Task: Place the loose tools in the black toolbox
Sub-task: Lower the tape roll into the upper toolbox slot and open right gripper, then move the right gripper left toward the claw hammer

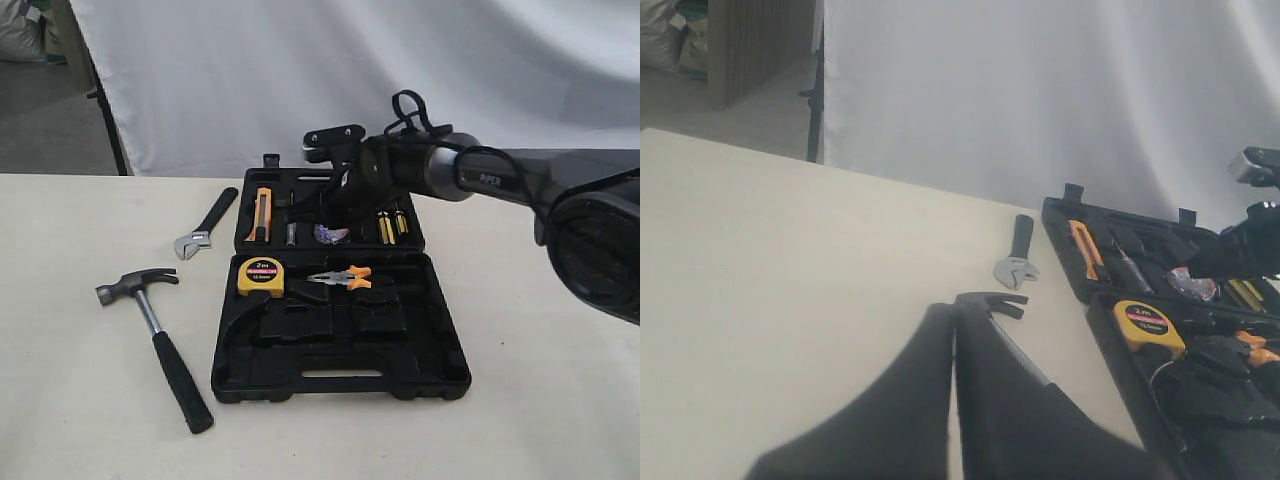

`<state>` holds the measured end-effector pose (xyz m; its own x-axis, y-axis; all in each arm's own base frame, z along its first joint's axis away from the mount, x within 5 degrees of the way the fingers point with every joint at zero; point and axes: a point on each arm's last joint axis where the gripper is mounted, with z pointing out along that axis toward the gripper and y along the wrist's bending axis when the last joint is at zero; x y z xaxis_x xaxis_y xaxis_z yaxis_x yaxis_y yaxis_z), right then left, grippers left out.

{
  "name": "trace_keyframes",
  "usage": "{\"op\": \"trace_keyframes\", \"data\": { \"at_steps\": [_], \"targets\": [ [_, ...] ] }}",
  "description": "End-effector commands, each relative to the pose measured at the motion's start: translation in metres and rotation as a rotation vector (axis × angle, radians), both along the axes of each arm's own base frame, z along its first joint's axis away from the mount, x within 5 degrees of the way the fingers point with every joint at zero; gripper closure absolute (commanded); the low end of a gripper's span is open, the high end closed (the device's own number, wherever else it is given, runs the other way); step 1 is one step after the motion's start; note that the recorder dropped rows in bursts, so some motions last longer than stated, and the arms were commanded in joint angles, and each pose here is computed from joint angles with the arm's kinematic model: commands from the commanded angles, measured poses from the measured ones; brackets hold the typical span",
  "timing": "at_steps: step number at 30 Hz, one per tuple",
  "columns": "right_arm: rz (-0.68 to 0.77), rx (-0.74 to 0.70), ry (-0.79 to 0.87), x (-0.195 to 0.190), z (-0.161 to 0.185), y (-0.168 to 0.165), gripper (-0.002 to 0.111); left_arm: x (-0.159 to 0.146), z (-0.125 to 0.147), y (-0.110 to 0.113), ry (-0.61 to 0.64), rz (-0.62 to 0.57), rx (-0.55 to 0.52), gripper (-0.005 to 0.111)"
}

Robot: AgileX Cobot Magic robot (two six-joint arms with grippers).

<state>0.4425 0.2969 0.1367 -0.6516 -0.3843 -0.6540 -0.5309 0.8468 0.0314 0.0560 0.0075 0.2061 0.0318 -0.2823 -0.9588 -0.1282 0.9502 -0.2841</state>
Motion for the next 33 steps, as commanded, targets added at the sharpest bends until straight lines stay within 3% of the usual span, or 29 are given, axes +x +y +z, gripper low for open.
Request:
{"op": "trace_keyframes", "data": {
  "at_steps": [1,9,12,27,33],
  "targets": [
    [0.001,0.002,-0.040,0.003,0.019,-0.006,0.109,-0.001,0.002,0.001,-0.013,0.026,0.002,0.106],
    [-0.018,-0.054,0.047,0.008,-0.031,-0.014,0.109,-0.001,0.002,0.001,-0.013,0.026,0.002,0.106],
    [-0.022,-0.048,0.053,0.008,-0.032,-0.014,0.109,-0.001,0.002,0.001,-0.013,0.026,0.002,0.106],
    [0.010,-0.056,0.041,-0.012,0.058,-0.017,0.109,-0.001,0.002,0.001,-0.013,0.026,0.002,0.106],
    [0.086,-0.095,0.069,-0.036,0.072,0.002,0.109,-0.001,0.002,0.001,-0.013,0.026,0.002,0.106]
  ]
}}
